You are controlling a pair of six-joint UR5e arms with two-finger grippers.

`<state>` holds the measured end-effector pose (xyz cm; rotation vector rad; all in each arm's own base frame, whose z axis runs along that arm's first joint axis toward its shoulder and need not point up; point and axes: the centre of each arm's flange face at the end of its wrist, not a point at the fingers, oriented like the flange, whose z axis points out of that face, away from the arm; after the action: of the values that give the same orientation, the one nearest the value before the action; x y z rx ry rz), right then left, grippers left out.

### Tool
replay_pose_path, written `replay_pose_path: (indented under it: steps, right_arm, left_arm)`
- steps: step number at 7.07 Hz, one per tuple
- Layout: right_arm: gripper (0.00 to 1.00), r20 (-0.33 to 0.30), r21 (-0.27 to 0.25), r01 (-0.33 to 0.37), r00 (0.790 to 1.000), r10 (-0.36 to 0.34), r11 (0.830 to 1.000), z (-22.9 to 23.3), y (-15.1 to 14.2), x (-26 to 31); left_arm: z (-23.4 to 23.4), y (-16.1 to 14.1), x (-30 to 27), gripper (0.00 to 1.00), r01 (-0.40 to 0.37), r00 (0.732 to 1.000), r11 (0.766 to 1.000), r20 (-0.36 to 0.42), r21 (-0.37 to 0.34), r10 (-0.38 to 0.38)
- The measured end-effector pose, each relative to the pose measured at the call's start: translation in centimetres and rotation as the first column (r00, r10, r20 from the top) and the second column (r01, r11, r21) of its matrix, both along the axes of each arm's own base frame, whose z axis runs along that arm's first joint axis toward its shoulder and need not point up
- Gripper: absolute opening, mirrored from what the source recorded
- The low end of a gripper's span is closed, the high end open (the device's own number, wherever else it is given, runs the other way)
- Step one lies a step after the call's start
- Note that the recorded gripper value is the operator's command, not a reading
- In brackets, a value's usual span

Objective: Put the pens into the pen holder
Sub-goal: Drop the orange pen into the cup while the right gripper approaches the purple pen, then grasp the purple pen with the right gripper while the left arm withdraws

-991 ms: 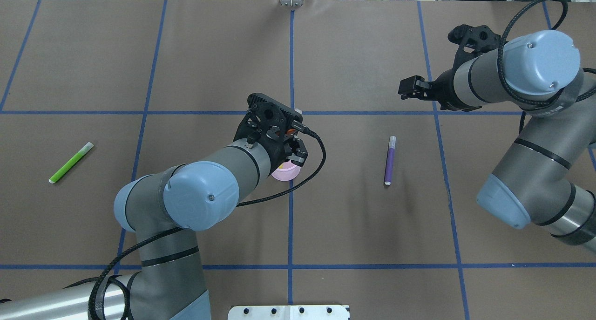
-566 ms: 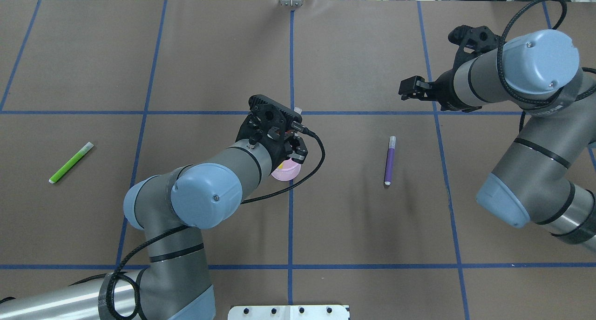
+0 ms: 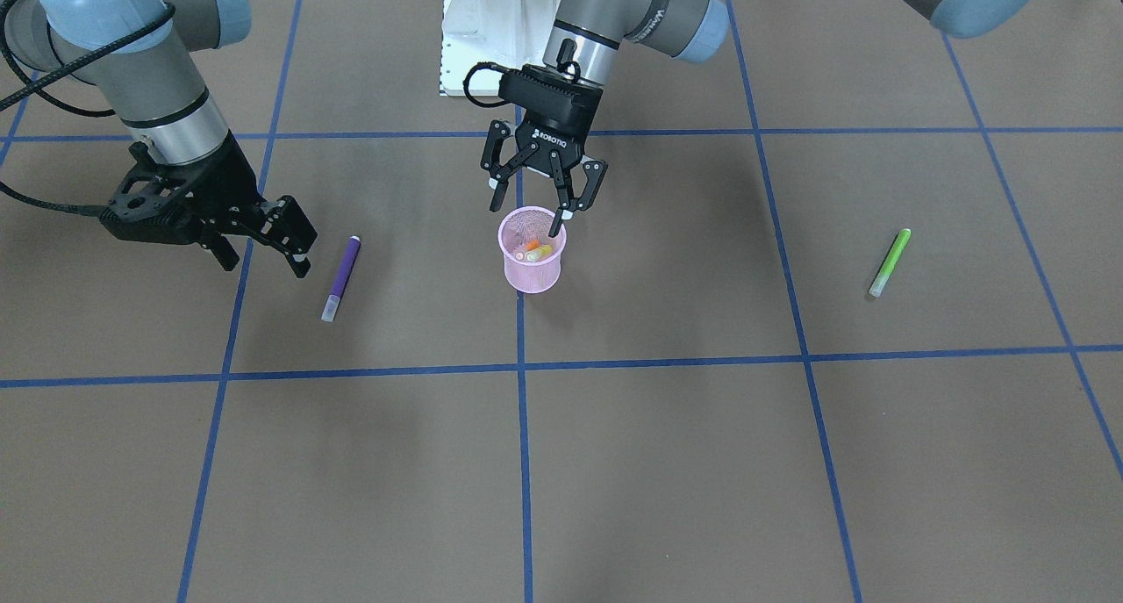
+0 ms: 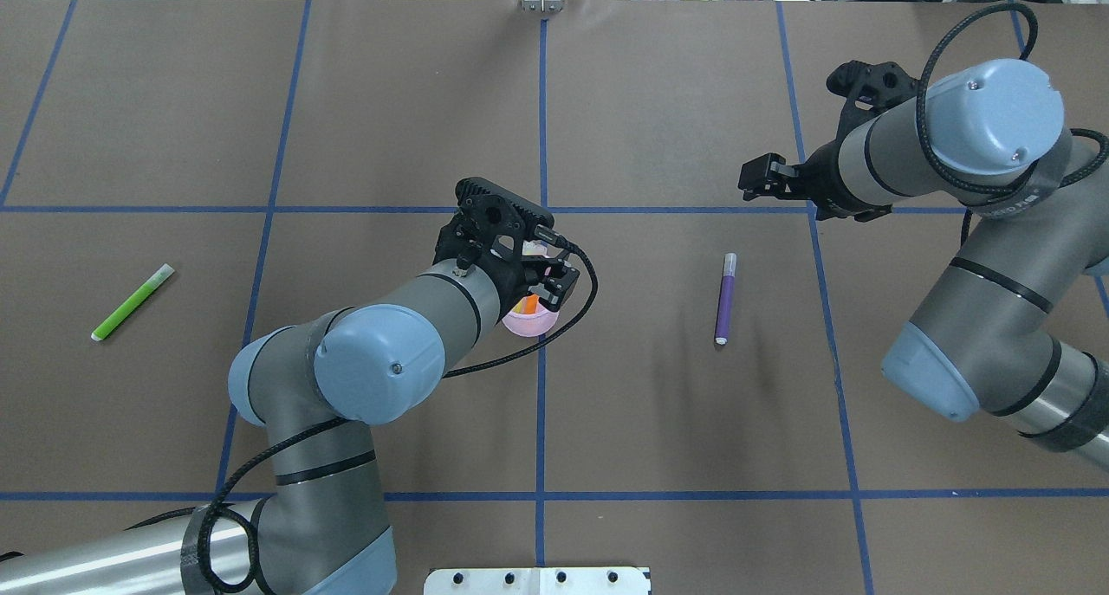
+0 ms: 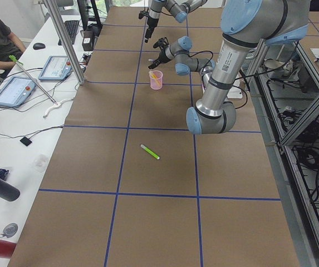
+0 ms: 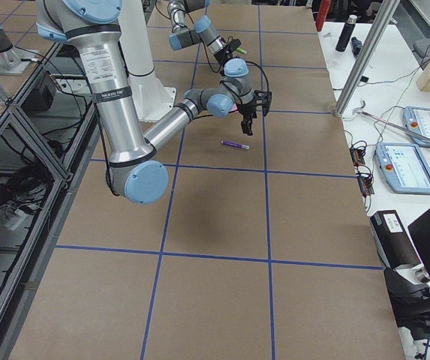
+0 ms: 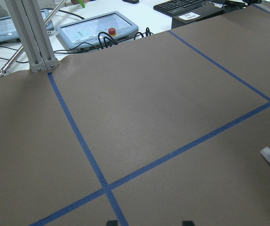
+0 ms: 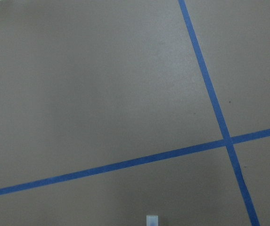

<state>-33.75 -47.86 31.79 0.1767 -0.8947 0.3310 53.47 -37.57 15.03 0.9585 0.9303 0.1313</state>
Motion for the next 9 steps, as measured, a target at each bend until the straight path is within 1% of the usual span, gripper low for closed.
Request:
replay_pose_path:
  steps: [2,3,4,5,6,7,8,9]
  right_arm:
    - [0.99,-0.009,-0.032,0.036,0.999,-0.036,0.999,1.3,0.3,-1.5]
    - [0.99,-0.028,-0.052,0.063,0.998,-0.065,0.997,2.6,1.0,-3.2]
    - [0.98,-0.049,-0.070,0.095,0.994,-0.099,0.993,3.9,2.0,-5.2]
    - [0.93,-0.069,-0.080,0.123,0.989,-0.129,0.989,5.2,3.1,-7.2]
    - [0.87,-0.071,-0.091,0.141,0.986,-0.148,0.986,6.4,3.4,-8.7]
    - [0.84,-0.053,-0.109,0.160,0.985,-0.166,0.981,7.1,3.0,-9.8]
    - [0.84,-0.025,-0.144,0.179,0.983,-0.184,0.973,7.5,2.0,-10.2]
    - [0.84,0.009,-0.196,0.198,0.980,-0.200,0.960,7.8,0.2,-10.0]
  left_arm:
    - [1.5,0.9,-5.1,0.94,-0.010,1.000,1.000,-0.024,-0.005,0.010]
    - [2.7,0.4,-7.6,0.95,-0.024,0.999,0.999,-0.043,-0.047,0.022]
    - [4.0,-0.5,-9.5,0.96,-0.053,0.997,0.991,-0.061,-0.124,0.046]
    - [5.4,-2.1,-12.0,0.98,-0.103,0.994,0.972,-0.057,-0.213,0.093]
    - [6.4,-3.8,-15.2,0.99,-0.164,0.986,0.940,-0.062,-0.300,0.152]
    - [7.0,-5.0,-17.4,0.99,-0.205,0.979,0.910,-0.075,-0.360,0.190]
    - [7.5,-5.4,-18.4,0.99,-0.220,0.975,0.894,-0.081,-0.391,0.205]
    - [7.8,-5.5,-18.8,0.99,-0.226,0.974,0.886,-0.082,-0.406,0.210]
